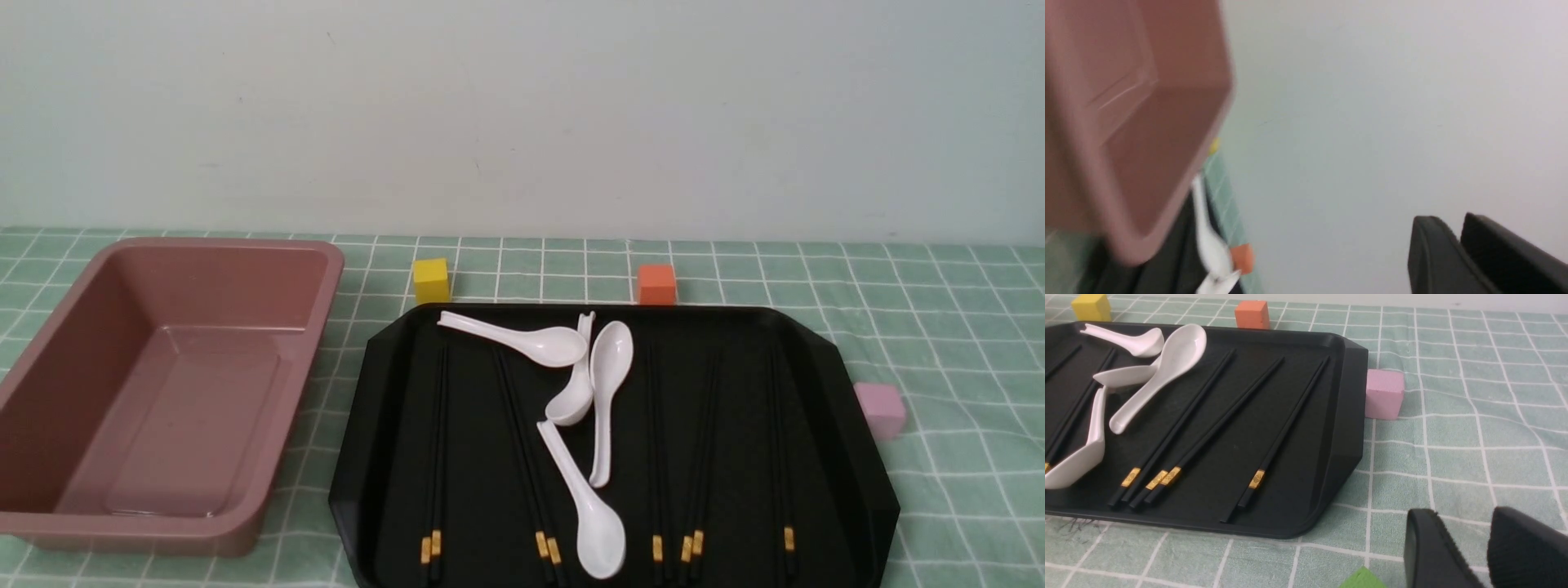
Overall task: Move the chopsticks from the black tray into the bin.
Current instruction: Use the left arm to grab a pair of chopsticks
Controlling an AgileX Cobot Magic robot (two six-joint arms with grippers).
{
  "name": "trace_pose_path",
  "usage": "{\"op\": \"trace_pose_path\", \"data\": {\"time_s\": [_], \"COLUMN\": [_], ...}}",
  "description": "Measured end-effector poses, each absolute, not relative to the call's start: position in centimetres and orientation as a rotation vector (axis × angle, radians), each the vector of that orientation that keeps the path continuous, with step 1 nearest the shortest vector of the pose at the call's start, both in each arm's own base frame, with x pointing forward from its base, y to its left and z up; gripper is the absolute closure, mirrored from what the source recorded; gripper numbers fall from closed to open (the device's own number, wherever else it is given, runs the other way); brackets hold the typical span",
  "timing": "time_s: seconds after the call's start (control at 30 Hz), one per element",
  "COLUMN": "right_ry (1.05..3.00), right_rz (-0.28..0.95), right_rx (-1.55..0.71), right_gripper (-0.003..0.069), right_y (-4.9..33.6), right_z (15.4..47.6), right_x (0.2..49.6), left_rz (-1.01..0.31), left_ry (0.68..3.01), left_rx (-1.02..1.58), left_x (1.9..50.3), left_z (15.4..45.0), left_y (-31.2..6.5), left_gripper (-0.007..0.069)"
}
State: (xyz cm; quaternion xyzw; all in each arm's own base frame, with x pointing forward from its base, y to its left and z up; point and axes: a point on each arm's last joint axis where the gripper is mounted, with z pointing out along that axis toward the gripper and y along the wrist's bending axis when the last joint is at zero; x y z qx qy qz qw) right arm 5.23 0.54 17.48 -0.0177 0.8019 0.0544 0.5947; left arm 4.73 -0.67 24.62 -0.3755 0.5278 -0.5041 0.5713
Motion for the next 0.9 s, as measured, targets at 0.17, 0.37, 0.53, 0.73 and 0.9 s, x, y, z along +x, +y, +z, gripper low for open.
{"op": "trace_pose_path", "data": {"time_s": [0.17,0.37,0.53,0.73,0.9], "right_ry": [1.863,1.863,1.863,1.863,1.863], "right_rz": [0.126,0.126,0.126,0.126,0.126], "right_rx": [-0.041,-0.041,-0.041,-0.041,-0.041], "right_gripper": [0.0419,0.0419,0.0419,0.0419,0.0419], "right_y": [0.5,0.5,0.5,0.5,0.5], "right_z": [17.5,17.5,17.5,17.5,17.5], "right_x": [5.2,5.2,5.2,5.2,5.2], "left_rz": [-0.999,-0.855,-0.707,-0.701,-0.659], "left_ry": [1.384,2.179,2.729,2.957,3.003], "left_rx": [-0.608,-0.491,-0.442,-0.364,-0.260], "left_x": [5.0,11.2,17.3,22.1,24.4], "left_z": [32.2,32.5,29.9,26.5,24.8], "left_y": [-1.5,-4.1,-4.7,-7.1,-11.5], "left_gripper": [0.0638,0.0638,0.0638,0.0638,0.0638]}}
